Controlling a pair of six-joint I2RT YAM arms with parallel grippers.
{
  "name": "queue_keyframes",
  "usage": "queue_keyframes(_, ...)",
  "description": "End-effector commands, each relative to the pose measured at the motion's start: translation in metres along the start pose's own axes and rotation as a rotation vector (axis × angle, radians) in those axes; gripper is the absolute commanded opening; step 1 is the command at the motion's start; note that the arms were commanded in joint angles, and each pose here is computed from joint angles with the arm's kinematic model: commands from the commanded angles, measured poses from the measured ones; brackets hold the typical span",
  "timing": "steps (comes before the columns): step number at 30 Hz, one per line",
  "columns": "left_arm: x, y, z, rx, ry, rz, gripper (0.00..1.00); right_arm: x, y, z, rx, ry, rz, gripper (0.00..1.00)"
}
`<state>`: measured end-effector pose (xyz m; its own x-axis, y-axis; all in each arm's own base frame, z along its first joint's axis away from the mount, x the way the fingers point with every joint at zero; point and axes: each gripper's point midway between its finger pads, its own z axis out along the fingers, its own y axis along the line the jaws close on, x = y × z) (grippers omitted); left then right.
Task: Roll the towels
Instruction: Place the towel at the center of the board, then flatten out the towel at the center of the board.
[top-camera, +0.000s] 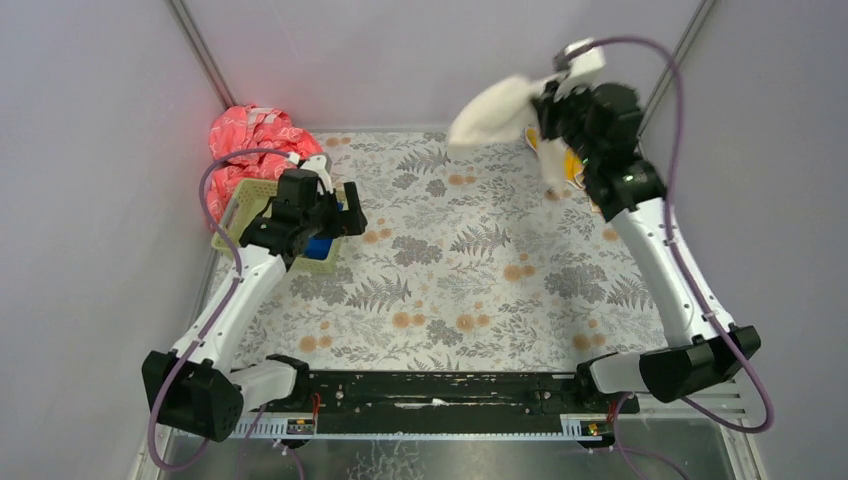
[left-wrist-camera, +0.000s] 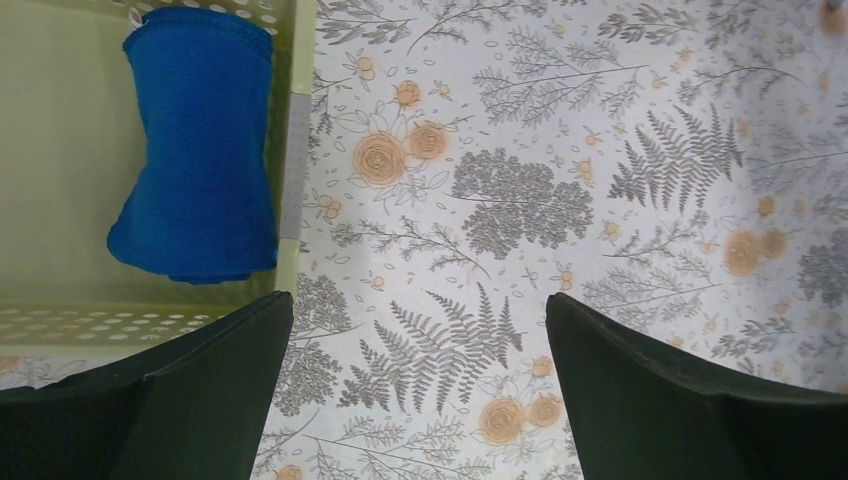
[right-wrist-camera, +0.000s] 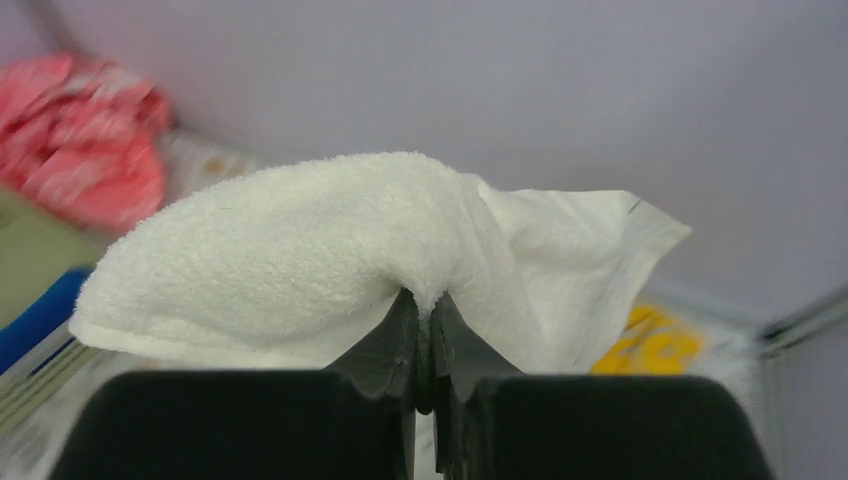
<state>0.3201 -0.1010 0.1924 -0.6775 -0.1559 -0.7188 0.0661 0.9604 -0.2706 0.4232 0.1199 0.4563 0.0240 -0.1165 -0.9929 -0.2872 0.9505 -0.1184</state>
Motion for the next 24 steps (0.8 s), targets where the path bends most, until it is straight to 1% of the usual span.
queue_keyframes(1,0.008,-0.014,-0.015,0.052,0.005,-0.043,0.97,0.117,0.117,-0.007,-0.298,0.253,0.212,0.13)
queue_keyframes(4,0.025,-0.016,-0.019,0.055,0.04,-0.061,0.97,0.192,0.174,-0.039,-0.421,0.469,0.26,0.26)
queue_keyframes(6,0.035,-0.021,-0.021,0.065,0.06,-0.072,0.97,0.233,0.199,-0.068,-0.476,0.593,0.256,0.4)
queue_keyframes(8,0.045,-0.029,-0.022,0.083,0.084,-0.077,0.97,0.253,0.203,-0.089,-0.487,0.652,0.238,0.5)
queue_keyframes(10,0.055,-0.039,-0.02,0.098,0.112,-0.079,0.97,0.265,0.187,-0.096,-0.418,0.662,0.194,0.59)
queue_keyframes(11,0.061,-0.044,-0.017,0.102,0.125,-0.075,0.97,0.268,0.176,-0.097,-0.378,0.66,0.158,0.62)
queue_keyframes(13,0.074,-0.059,-0.011,0.117,0.161,-0.046,0.97,0.272,0.157,-0.093,-0.308,0.664,0.115,0.65)
queue_keyframes(14,0.08,-0.065,-0.007,0.115,0.176,-0.031,0.97,0.274,0.144,-0.089,-0.269,0.675,0.12,0.65)
queue_keyframes(19,0.108,-0.102,0.018,0.102,0.243,0.06,0.97,0.306,0.083,-0.065,-0.078,0.747,0.259,0.65)
queue_keyframes(21,0.116,-0.113,0.027,0.081,0.26,0.097,0.96,0.312,0.068,-0.053,-0.047,0.742,0.33,0.65)
queue_keyframes(24,0.12,-0.138,0.036,0.099,0.26,0.144,0.96,0.322,0.058,-0.036,-0.038,0.734,0.366,0.64)
